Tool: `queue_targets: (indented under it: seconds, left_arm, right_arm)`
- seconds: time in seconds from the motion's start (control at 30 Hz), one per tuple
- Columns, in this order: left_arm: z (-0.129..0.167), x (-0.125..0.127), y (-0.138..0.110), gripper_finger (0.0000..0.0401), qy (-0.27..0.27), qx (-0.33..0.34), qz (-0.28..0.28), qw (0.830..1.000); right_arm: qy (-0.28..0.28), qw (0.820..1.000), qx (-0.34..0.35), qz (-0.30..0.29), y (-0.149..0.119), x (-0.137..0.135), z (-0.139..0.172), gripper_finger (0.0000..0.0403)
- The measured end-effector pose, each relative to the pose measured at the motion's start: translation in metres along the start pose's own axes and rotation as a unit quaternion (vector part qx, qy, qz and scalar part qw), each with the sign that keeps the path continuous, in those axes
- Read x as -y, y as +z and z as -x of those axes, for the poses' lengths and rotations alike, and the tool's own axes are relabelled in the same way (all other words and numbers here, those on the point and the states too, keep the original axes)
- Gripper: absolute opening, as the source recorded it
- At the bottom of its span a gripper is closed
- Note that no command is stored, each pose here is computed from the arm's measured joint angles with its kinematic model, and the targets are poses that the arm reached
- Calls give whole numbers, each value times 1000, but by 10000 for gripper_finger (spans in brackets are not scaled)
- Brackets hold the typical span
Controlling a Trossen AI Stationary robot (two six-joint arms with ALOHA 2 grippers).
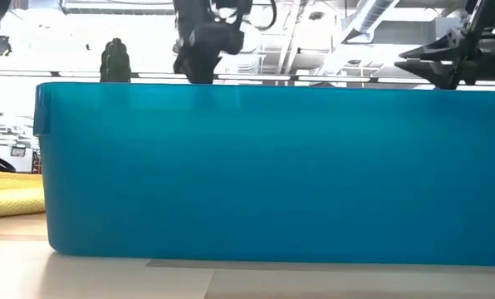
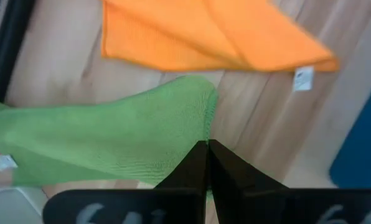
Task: Fold microfiber towels
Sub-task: Fold the top green microfiber towel
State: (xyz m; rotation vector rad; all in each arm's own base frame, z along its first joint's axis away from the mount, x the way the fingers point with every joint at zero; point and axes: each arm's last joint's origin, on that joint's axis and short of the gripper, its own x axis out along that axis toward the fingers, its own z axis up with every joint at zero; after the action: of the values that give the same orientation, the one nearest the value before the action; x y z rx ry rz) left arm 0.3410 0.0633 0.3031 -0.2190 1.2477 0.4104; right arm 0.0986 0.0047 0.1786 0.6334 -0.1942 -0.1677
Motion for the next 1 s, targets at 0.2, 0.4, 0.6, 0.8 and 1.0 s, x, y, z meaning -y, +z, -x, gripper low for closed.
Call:
queue_targets:
  seconds: [0.2, 0.4, 0.6, 0.8, 1.0]
  left_arm:
    - [22, -6, 12, 0, -6, 38, 12, 999]
    - [23, -11, 13, 0, -4, 41, 21, 999]
    - [23, -11, 14, 0, -1, 42, 21, 999]
    - [23, -11, 15, 0, -1, 48, 22, 999]
    - [23, -11, 16, 0, -2, 54, 21, 998]
  right_arm:
    - [-56, 993, 0, 100, 11, -5, -12, 72]
    - [-122, 972, -37, 195, 27, -14, -41, 81]
    - [-157, 933, -102, 308, 37, -27, -91, 136]
    - [-172, 906, -151, 356, 37, -34, -150, 210]
    - [-127, 904, -165, 374, 35, -39, -200, 236]
